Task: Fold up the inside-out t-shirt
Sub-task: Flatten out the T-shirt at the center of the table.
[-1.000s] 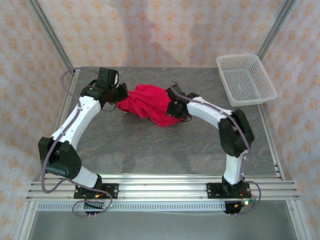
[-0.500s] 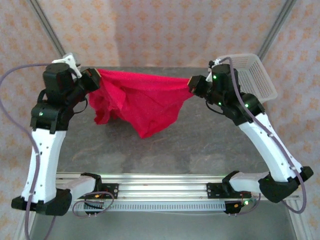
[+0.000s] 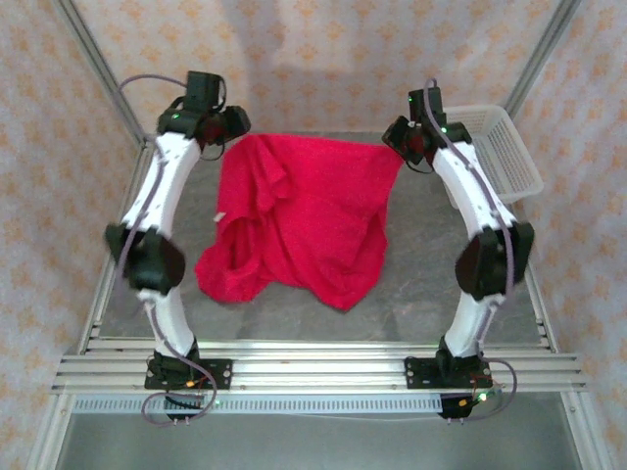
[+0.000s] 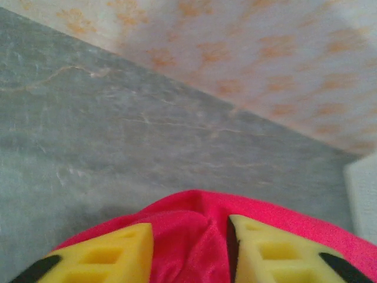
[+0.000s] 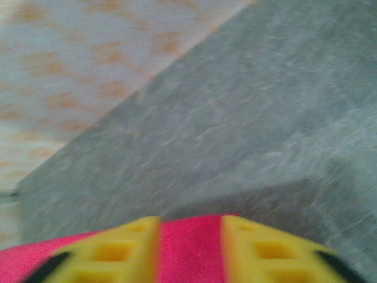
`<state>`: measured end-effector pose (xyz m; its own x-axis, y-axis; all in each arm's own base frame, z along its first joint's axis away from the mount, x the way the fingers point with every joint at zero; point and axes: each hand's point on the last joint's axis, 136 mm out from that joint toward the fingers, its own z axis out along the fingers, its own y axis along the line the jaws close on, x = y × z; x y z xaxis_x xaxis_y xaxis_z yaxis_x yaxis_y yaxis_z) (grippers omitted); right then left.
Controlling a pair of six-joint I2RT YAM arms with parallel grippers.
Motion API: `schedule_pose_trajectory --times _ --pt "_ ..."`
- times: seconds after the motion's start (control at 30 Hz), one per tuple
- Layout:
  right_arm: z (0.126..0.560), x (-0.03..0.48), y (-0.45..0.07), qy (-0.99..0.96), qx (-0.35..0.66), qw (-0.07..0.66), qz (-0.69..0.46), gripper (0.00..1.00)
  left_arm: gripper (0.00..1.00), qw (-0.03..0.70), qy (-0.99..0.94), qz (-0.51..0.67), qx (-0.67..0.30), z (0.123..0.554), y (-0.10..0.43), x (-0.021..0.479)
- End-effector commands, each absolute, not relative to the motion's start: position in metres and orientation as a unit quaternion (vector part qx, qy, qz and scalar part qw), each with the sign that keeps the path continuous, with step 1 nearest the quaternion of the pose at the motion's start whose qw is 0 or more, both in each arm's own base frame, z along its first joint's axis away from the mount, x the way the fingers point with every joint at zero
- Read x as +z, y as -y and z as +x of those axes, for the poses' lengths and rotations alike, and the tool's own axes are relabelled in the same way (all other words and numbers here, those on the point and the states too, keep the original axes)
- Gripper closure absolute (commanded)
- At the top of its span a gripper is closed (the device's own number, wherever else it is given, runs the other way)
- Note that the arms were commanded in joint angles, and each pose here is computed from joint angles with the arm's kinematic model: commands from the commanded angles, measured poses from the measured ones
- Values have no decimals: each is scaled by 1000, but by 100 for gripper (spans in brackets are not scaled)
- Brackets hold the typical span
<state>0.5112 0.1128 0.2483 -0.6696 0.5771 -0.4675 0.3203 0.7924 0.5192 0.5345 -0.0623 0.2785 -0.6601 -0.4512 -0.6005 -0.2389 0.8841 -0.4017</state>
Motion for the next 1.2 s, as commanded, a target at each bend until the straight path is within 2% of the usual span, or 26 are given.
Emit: schedule_pose_trajectory --times 0.0,0.1,0.37,0.6,0.8,1.17 --pt "504 224 -100 -916 139 272 260 44 52 308 -928 -192 -85 513 47 258" --pt "492 197 -101 -926 112 258 253 39 52 308 -924 -193 -114 498 56 240" --pt "436 124 -118 -937 137 199 253 39 53 248 -931 -176 -200 451 104 175" --pt "400 80 -128 -945 139 158 251 39 53 193 -957 -131 -172 451 146 122" --pt "389 67 -126 -950 131 142 246 38 52 169 -972 -132 -98 453 128 95" --pt "389 56 -122 -953 118 133 246 37 51 157 -976 -137 -56 454 120 74"
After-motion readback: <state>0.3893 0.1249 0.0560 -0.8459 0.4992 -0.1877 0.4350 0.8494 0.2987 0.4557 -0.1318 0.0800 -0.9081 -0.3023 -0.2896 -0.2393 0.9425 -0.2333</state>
